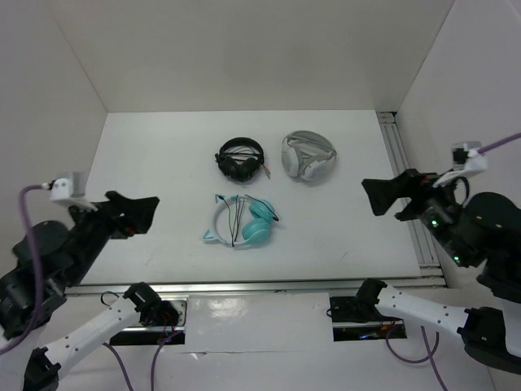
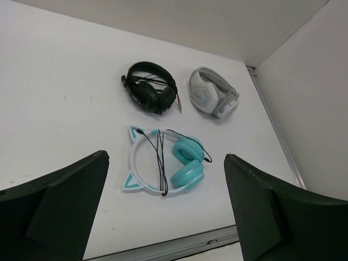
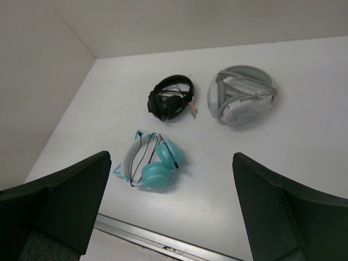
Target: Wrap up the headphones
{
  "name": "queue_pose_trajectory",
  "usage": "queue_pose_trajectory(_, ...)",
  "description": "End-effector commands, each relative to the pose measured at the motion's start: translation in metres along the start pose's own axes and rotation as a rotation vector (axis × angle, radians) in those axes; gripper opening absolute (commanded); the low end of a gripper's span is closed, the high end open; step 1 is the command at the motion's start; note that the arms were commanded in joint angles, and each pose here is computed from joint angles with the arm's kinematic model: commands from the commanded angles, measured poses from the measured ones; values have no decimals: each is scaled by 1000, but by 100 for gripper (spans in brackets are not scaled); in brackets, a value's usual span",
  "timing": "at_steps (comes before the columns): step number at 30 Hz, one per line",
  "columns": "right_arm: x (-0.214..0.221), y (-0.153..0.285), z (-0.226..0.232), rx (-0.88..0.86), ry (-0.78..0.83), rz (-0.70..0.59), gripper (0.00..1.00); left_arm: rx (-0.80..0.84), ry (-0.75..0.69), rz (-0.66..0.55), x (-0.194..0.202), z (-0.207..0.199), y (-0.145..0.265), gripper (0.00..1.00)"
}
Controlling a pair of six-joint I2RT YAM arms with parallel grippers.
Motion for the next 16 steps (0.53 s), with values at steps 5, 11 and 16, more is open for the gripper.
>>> queue_pose_trajectory(5,-20,47,-36,92,43,-5,100,-102,-81,-50,-20,48,70,100)
queue_pose_trajectory(11,-15,53,-50,125,49,-15,100,-87,-51,-90,-25,55,89,100)
queue_pose_trajectory(16,-10,50,-52,145,61,-7,100,-122,-77,-84,-23,62,88,100)
Point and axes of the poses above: each gripper's point midway between its finger pads, its own y axis back along the fingers, its own z axis along the line the jaws close on, x = y × z, the point moved 1 cm from there along y, back along the fingers, and after that the axes turned 8 degrees about -y, right-handed, at the moved point
